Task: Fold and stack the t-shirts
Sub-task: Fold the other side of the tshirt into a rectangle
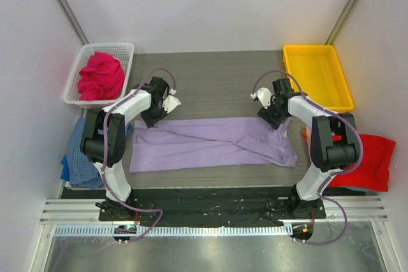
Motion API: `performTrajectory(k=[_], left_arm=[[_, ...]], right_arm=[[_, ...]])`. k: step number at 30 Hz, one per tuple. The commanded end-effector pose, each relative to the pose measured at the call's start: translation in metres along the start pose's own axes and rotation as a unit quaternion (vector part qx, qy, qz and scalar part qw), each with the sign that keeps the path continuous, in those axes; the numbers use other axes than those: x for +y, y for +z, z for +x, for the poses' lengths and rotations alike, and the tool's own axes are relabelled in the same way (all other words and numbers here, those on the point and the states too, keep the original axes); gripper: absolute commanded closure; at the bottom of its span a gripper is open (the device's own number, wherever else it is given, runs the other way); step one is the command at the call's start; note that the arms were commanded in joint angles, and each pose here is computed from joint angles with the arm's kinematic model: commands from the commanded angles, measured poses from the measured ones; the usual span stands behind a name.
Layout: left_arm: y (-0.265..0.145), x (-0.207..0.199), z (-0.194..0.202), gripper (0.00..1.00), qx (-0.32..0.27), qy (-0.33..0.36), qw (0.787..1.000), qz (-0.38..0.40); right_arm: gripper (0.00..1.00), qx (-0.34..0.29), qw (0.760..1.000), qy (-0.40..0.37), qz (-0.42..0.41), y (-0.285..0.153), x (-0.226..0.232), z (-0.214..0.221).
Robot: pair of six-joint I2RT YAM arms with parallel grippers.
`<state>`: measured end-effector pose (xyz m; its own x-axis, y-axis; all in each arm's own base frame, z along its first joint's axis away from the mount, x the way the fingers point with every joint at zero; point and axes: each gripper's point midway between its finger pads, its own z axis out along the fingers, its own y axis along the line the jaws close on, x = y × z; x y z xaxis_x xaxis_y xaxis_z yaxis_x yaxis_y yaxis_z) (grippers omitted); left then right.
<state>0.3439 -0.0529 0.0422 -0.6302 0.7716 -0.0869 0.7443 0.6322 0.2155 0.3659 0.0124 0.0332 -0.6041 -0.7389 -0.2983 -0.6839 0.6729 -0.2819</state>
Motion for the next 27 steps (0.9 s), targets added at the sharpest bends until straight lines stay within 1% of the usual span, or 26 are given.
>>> performTrajectory(k=[1, 7, 9, 12, 18, 21, 27], left_arm=[[-0.013, 0.008, -0.006, 0.95, -0.017, 0.0, 1.0, -0.018], [-0.011, 0.008, -0.006, 0.95, -0.016, 0.0, 1.0, -0.018], [-0.011, 0.009, -0.006, 0.95, -0.016, -0.002, 1.0, -0.017], [-0.011, 0.008, -0.008, 0.95, -0.016, -0.002, 1.0, -0.015], [-0.009, 0.008, -0.006, 0.95, -0.012, -0.001, 1.0, -0.014], [-0.01, 0.007, -0.004, 0.95, -0.01, 0.0, 1.0, -0.017], [-0.007, 0.006, -0.002, 0.95, -0.007, 0.001, 1.0, -0.016]], right_arm=[[0.33, -0.035, 0.999, 0.011, -0.001, -0.031, -0.006, -0.015], [0.31, -0.076, 0.996, 0.026, -0.029, -0.069, 0.011, -0.032], [0.31, -0.09, 0.995, 0.023, -0.042, -0.08, 0.024, -0.041], [0.32, -0.094, 0.993, 0.01, -0.07, -0.086, 0.046, -0.048], [0.37, -0.078, 0.988, -0.027, -0.132, -0.084, 0.098, -0.055], [0.41, -0.065, 0.988, -0.037, -0.137, -0.078, 0.107, -0.051], [0.52, -0.055, 0.987, -0.039, -0.147, -0.073, 0.114, -0.044]])
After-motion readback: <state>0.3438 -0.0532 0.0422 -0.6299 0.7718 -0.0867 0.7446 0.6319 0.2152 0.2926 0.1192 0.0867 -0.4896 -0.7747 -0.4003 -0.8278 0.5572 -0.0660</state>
